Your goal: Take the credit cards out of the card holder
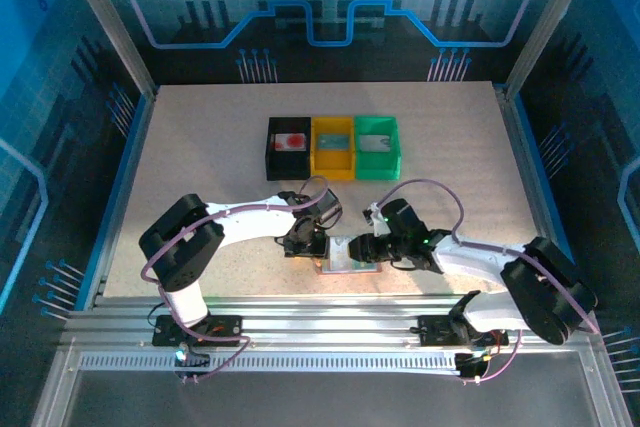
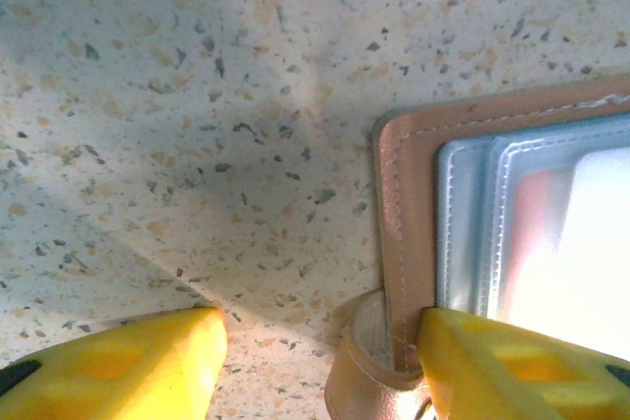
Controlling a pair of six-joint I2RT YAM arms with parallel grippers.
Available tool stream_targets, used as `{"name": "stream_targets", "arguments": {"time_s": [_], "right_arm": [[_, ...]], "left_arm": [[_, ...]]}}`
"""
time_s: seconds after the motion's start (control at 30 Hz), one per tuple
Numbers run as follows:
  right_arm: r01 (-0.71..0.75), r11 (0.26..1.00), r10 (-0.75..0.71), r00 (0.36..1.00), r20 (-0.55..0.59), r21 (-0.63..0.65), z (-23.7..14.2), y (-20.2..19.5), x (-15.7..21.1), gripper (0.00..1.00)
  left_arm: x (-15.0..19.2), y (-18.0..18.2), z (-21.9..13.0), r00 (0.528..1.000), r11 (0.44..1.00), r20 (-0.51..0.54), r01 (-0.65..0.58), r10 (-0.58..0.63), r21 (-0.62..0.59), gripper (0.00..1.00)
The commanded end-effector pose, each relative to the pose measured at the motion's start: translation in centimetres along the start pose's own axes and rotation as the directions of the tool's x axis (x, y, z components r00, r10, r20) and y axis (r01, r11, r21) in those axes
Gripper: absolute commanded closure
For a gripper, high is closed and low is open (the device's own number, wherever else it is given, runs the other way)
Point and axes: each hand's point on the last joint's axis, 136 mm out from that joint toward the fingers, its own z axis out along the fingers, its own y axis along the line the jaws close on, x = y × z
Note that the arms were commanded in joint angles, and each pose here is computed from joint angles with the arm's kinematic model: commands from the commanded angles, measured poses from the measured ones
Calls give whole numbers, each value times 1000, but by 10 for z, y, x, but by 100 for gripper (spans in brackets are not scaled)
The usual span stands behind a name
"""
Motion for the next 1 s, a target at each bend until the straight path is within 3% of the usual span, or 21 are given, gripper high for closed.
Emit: {"name": "stream_targets", "arguments": {"time_s": [0.0,0.6,0.97], "right_arm": [[-31,998,32,999,-10,60,3,-10,-3,72],[-61,978,67,997,-23,201,11,-31,2,74],[-5,987,3,1000,12,160,-5,1,-10,74]], "left_arm": [[28,-7,55,992,999,-127,-19,23,34,43],[35,-17,66,989,999,-146,-32,37,34,42],[14,-28,21,999,996,-22,-43,45,74,41]]}}
